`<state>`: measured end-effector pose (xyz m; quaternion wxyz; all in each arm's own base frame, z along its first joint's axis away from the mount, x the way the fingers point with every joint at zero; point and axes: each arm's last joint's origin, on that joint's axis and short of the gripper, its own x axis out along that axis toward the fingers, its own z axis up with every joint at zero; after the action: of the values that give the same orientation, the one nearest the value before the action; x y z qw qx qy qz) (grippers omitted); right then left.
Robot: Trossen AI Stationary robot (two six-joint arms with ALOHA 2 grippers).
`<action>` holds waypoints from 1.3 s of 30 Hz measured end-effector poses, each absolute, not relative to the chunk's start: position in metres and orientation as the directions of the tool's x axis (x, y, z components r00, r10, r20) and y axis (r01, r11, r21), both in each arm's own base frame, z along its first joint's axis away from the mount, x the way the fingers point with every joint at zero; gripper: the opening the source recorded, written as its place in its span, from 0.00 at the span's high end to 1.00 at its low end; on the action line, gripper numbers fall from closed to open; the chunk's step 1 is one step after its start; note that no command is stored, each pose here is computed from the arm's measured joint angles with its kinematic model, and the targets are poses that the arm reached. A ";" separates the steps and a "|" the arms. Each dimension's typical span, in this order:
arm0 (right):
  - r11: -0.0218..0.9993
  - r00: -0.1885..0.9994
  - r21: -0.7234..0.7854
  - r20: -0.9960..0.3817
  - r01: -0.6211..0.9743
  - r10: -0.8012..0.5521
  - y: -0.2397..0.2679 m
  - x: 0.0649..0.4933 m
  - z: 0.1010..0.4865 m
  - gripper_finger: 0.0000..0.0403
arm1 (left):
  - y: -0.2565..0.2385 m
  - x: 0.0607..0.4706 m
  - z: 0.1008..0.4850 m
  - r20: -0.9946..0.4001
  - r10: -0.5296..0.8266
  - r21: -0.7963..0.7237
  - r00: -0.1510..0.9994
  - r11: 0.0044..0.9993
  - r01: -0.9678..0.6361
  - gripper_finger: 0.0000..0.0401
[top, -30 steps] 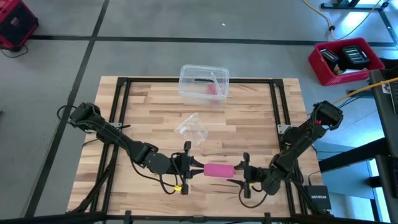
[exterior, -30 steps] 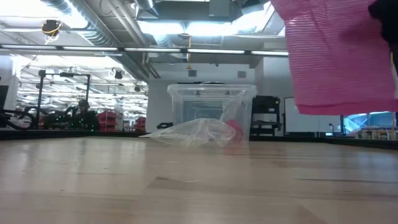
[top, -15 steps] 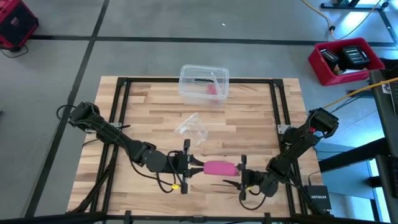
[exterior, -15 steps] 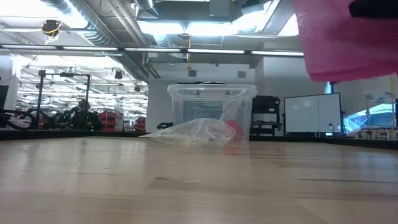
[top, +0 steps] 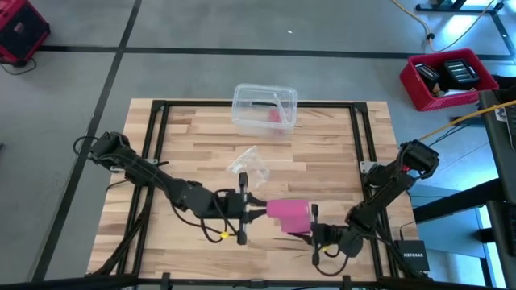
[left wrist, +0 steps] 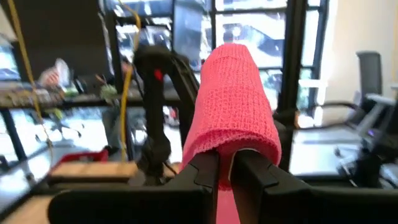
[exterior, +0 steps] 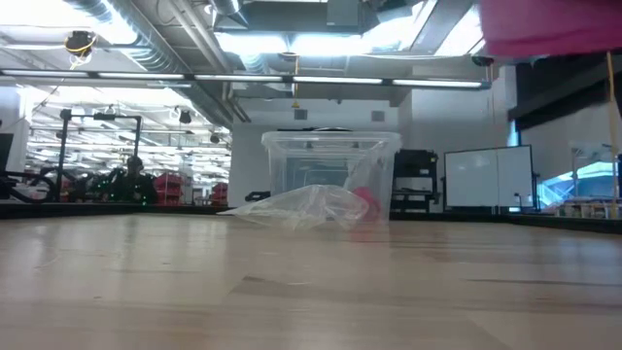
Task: Roll bandage
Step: Roll the pink bandage
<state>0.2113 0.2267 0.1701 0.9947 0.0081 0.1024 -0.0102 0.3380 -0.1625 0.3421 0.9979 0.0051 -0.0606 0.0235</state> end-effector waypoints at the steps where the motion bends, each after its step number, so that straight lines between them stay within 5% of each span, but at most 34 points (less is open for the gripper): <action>1: 1.000 0.979 0.007 -0.205 0.007 -0.005 0.229 0.210 0.171 0.99 | -0.160 0.339 0.344 0.143 0.056 0.009 0.988 0.998 -0.058 0.95; 11: 0.999 0.977 0.006 -0.205 -0.050 0.051 0.259 0.196 0.189 0.99 | -0.145 0.340 0.352 0.196 0.263 0.118 0.945 0.950 -0.289 0.95; 22: 0.989 0.953 -0.107 -0.295 -0.101 0.066 0.288 0.198 0.229 0.99 | -0.130 0.342 0.346 0.113 0.529 0.341 0.841 0.774 -0.533 0.95; 29: 0.970 0.933 -0.182 -0.349 -0.160 0.088 0.297 0.206 0.268 0.99 | -0.113 0.349 0.337 0.050 0.584 0.414 0.810 0.726 -0.549 0.95; 39: 0.946 0.948 -0.200 -0.244 -0.254 0.203 0.310 0.212 0.350 1.00 | -0.109 0.352 0.323 -0.031 0.582 0.472 0.813 0.725 -0.501 0.95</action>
<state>0.2115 0.3102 0.3497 0.9802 -0.1154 0.1109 0.1164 0.3519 -0.1094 0.3228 0.9245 0.2271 0.0888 0.2930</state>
